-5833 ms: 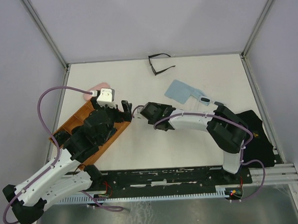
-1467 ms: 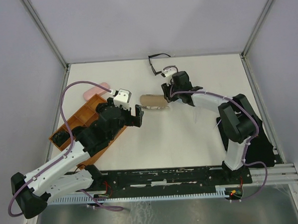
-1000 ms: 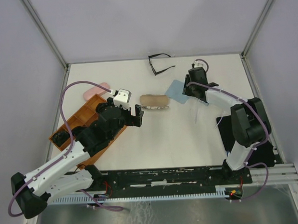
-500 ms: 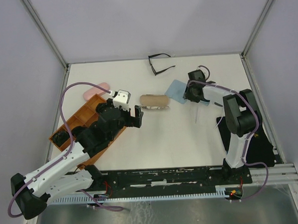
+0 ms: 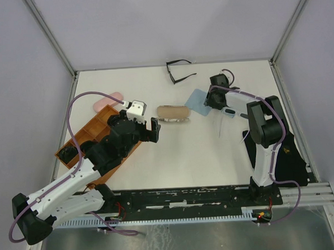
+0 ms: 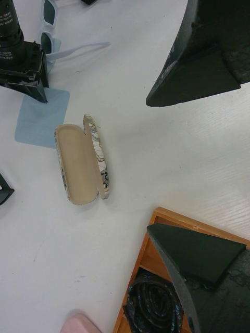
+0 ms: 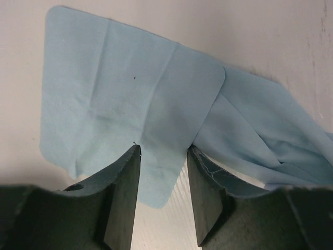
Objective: Organize the sunglasses
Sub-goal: Move the glasses cleaning cloth to the center of the board.
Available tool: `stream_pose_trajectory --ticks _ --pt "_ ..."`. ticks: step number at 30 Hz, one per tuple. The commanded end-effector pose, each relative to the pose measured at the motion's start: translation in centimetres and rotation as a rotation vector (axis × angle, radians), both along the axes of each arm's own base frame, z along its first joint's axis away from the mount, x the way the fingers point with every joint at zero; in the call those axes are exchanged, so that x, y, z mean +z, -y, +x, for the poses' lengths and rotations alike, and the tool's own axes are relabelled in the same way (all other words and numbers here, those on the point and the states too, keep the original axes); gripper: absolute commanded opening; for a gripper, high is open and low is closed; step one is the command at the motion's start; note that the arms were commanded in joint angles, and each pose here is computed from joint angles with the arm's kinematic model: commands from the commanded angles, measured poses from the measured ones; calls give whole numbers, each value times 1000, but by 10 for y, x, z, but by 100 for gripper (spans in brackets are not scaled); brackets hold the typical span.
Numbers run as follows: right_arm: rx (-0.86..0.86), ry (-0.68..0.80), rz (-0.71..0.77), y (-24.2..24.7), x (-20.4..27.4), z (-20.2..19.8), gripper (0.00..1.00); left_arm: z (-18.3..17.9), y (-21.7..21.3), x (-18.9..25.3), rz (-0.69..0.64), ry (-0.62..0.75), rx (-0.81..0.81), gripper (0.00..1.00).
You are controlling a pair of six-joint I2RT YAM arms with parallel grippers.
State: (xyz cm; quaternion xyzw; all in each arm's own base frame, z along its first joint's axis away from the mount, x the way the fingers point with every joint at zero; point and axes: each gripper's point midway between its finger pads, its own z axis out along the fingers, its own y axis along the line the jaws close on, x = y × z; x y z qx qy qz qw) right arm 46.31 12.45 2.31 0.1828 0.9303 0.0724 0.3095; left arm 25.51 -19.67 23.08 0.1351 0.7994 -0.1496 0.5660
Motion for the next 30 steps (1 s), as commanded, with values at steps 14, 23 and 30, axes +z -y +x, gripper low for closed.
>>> stream_pose_trajectory --ticks 14,23,30 --pt "98 37 -21 -3 5 4 4 2 1 15 -62 30 21 100" --pt "165 34 -22 -13 24 -42 0 3 9 15 -77 21 -7 100" --pt "226 -19 -19 -26 15 -99 0 3 20 16 -100 10 -38 99"
